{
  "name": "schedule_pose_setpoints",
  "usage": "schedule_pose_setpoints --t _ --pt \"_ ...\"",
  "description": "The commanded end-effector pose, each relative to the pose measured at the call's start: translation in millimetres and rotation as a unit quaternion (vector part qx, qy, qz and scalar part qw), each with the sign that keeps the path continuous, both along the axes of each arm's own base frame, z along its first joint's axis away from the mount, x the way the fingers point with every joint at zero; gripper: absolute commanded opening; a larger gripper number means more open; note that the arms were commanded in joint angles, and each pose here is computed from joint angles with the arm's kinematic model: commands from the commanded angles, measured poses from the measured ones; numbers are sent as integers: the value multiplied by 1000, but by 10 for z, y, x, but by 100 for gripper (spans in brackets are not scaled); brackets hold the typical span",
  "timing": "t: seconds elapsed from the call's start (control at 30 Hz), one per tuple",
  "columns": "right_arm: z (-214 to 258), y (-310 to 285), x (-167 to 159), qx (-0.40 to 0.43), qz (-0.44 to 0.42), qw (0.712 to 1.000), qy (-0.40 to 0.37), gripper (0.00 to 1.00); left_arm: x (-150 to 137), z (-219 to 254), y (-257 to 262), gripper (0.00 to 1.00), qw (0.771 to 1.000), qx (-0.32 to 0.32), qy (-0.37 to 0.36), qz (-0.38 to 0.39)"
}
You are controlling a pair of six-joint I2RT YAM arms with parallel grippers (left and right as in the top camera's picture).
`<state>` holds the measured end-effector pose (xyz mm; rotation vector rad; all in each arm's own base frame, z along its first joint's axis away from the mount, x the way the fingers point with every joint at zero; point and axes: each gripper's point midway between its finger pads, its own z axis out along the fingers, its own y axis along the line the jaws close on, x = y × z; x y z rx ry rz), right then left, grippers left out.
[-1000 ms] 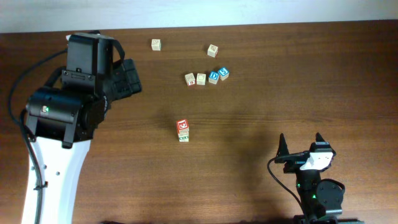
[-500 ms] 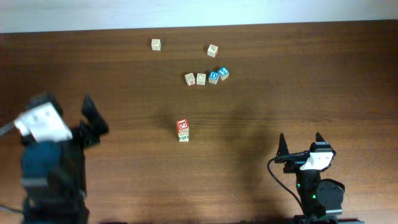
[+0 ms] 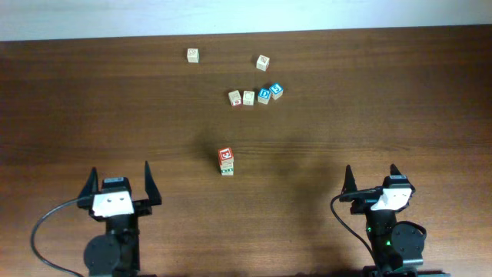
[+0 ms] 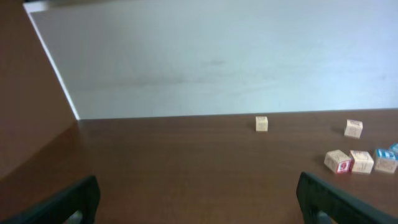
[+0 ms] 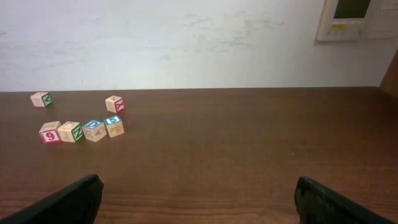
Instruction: Rotate 4 blocks
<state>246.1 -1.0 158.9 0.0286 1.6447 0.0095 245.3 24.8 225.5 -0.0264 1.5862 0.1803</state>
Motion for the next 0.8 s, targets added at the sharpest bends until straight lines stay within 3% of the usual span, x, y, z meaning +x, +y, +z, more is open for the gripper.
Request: schedule_pose_setpoints --t 0.0,0.2,0.4,0.77 --pt "-36 -6 0 1 0 1000 3 98 -2 -211 -66 99 999 33 0 -21" --pt "-36 -6 0 1 0 1000 3 98 -7 -369 -230 99 990 120 -10 -67" --pt "-36 -6 0 1 -1 1000 3 98 6 -693 -222 99 988 130 41 -71" --pt "-36 -6 0 1 0 1000 3 98 6 -687 -205 99 988 133 41 -66"
